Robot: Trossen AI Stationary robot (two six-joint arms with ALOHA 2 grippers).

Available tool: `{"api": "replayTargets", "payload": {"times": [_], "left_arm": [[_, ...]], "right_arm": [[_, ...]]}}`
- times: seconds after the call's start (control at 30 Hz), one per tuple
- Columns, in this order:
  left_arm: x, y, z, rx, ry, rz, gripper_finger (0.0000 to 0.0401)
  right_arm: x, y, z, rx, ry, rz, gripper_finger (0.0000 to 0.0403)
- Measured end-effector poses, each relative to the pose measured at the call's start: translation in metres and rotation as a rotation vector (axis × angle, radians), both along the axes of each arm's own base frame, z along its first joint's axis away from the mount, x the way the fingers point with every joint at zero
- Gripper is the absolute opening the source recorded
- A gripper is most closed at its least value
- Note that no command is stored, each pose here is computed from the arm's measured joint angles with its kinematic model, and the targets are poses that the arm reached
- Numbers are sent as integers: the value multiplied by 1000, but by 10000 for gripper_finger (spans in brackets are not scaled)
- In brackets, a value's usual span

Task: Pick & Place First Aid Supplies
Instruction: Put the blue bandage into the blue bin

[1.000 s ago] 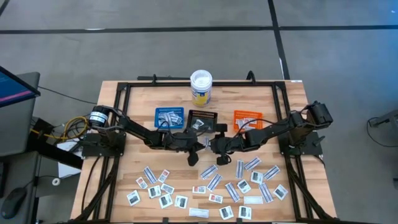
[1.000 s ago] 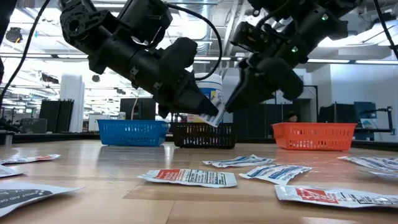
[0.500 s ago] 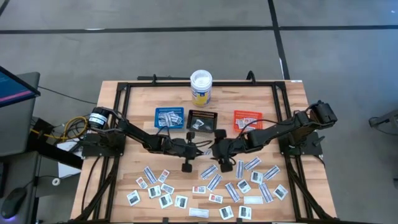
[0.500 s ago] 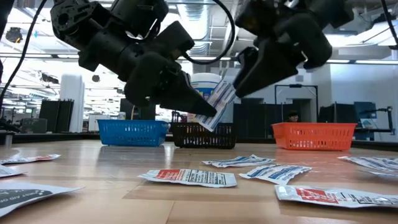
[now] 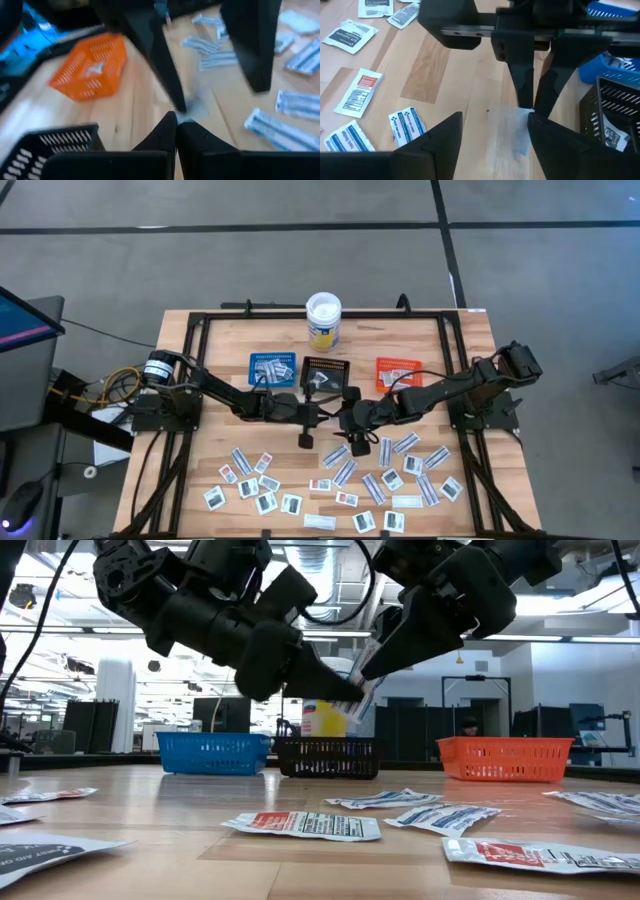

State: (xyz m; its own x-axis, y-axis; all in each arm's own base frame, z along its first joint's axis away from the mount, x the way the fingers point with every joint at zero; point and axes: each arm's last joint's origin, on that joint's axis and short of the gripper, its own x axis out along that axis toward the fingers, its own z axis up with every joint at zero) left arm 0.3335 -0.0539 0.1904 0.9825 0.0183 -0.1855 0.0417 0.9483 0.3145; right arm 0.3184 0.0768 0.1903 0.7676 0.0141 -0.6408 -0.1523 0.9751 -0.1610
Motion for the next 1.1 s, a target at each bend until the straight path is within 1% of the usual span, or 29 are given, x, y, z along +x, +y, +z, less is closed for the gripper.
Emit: {"api": "replayTargets", "payload": {"times": [0.27,0.47,0.53,0.67,0.8,0.97,1.1], "left_arm": [[0,-2,2,-16,-21,0,7],[0,-2,1,-139,-23,15,8],[0,-2,1,-166,-24,21,6],[0,-2,2,-176,-30,22,9],[1,-3,4,-182,-42,11,10],[1,-3,5,-182,-43,13,7],[1,-3,5,-181,-42,13,10]], "right_arm": [[1,-5,1,-21,-8,-35,180],[0,-5,0,-35,1,-43,153],[0,-4,0,-77,2,-41,151],[-3,0,-1,-156,4,-71,155],[-5,2,-3,-207,11,-95,171],[-4,-2,-3,-210,16,-103,193],[-3,-3,-2,-187,3,-120,198]]}}
